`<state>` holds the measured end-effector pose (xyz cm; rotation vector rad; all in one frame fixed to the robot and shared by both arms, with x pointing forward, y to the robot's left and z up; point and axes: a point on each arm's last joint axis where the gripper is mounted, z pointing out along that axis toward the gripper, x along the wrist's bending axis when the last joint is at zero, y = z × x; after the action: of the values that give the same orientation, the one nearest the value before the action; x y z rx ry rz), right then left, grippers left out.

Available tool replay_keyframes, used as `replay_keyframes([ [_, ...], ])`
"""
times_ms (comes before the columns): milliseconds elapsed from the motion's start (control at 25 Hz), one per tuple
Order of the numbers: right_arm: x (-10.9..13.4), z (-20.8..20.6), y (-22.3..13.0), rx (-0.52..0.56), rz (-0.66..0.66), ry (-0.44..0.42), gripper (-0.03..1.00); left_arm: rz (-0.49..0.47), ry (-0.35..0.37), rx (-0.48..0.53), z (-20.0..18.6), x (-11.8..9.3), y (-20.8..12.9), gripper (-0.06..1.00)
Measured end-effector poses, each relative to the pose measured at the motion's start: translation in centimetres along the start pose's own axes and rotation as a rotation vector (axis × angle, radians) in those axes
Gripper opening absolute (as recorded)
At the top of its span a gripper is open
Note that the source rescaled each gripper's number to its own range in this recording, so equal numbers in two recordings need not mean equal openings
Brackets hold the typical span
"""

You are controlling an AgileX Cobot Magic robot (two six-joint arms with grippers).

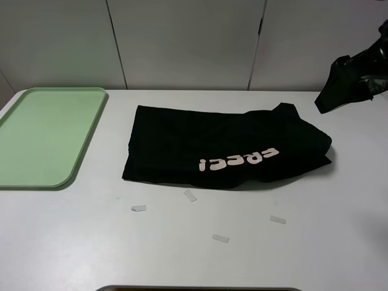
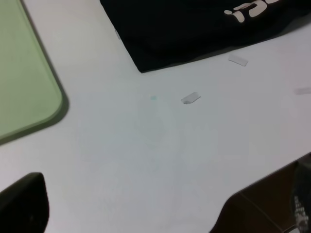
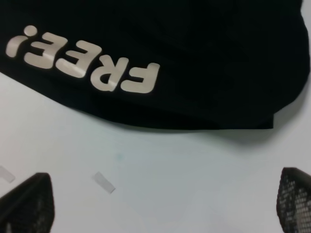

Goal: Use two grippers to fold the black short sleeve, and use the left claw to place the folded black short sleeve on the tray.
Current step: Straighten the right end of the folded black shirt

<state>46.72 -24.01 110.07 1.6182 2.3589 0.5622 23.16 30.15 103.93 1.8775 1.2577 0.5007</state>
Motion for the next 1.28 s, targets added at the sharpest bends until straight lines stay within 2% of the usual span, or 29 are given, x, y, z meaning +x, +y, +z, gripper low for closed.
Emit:
replay_keyframes([
  [480,0.3,0.0,0.1,-0.005,0.033,0.029,1.00,-0.012,0.016,-0.002,0.0,0.0,0.0,1.00],
  [640,0.1,0.0,0.1,-0.014,0.102,0.017,1.00,-0.069,0.092,-0.012,0.0,-0.1,0.0,1.00],
  [840,-0.8,0.7,0.7,-0.041,0.141,-0.072,1.00,-0.164,0.217,-0.029,0.1,-0.2,0.0,1.00],
  [1080,-2.6,6.3,2.3,0.062,0.095,-0.167,1.00,-0.242,0.321,-0.043,0.1,-0.3,0.1,1.00],
  [1240,-5.4,10.3,4.1,0.132,0.113,-0.196,1.00,-0.261,0.346,-0.046,0.1,-0.3,0.1,1.00],
  [1280,-5.4,10.3,4.1,0.132,0.113,-0.196,1.00,-0.266,0.352,-0.047,0.1,-0.3,0.1,1.00],
])
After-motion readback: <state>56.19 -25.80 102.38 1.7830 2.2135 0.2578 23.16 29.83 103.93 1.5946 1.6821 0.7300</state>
